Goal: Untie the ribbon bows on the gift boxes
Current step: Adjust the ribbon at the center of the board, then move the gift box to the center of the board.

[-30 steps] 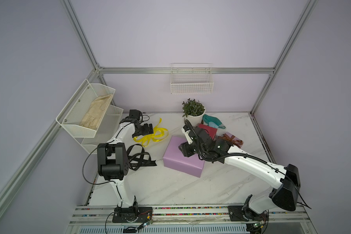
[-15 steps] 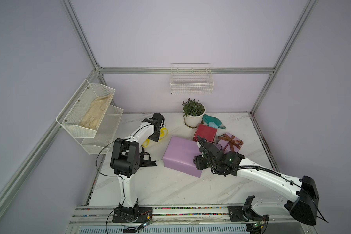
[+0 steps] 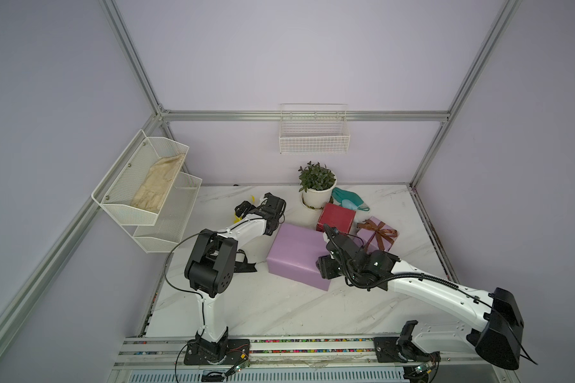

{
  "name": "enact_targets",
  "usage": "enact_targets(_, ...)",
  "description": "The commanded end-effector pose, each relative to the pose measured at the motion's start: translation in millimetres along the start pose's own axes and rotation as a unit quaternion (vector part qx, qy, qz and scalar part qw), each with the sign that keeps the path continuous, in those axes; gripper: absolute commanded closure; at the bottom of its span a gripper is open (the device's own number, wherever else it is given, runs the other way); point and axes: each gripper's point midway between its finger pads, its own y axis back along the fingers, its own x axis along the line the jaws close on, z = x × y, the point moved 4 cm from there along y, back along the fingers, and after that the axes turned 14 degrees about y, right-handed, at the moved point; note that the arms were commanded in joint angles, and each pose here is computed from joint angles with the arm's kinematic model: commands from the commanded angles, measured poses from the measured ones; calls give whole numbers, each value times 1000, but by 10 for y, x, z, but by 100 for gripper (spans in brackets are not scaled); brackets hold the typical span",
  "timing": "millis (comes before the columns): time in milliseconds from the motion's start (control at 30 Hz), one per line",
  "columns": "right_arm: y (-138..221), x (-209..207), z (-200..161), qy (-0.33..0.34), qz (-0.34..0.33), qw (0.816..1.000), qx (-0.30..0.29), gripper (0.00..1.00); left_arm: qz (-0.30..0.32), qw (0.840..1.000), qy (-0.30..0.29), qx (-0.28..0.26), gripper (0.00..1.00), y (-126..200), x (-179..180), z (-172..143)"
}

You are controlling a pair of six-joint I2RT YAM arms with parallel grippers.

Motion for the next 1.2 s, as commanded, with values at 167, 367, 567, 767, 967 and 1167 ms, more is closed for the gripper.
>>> enact_targets(167,37,80,133,-8,24,999,-33,38,43,999,32,-4,0,-136,148,85)
enact_targets(367,21,101,114,-10,34,999,-35,38,-154,970,174,67,0,85,257,118)
enact_targets(567,163,-101,-48,-62,-19,998,-4,26,-272,924,262,56,0,455,569,280)
enact_targets(767,280,-189,-231,-87,-15,996,-17,19,-401,855,323,54,0,769,707,392)
enact_targets(967,-41,144,-84,-101,86,990,-51,19,-466,814,345,40,0,1023,734,384)
enact_targets(1167,-450,323,270,-88,92,988,-91,20,-519,780,349,11,0,1305,837,314)
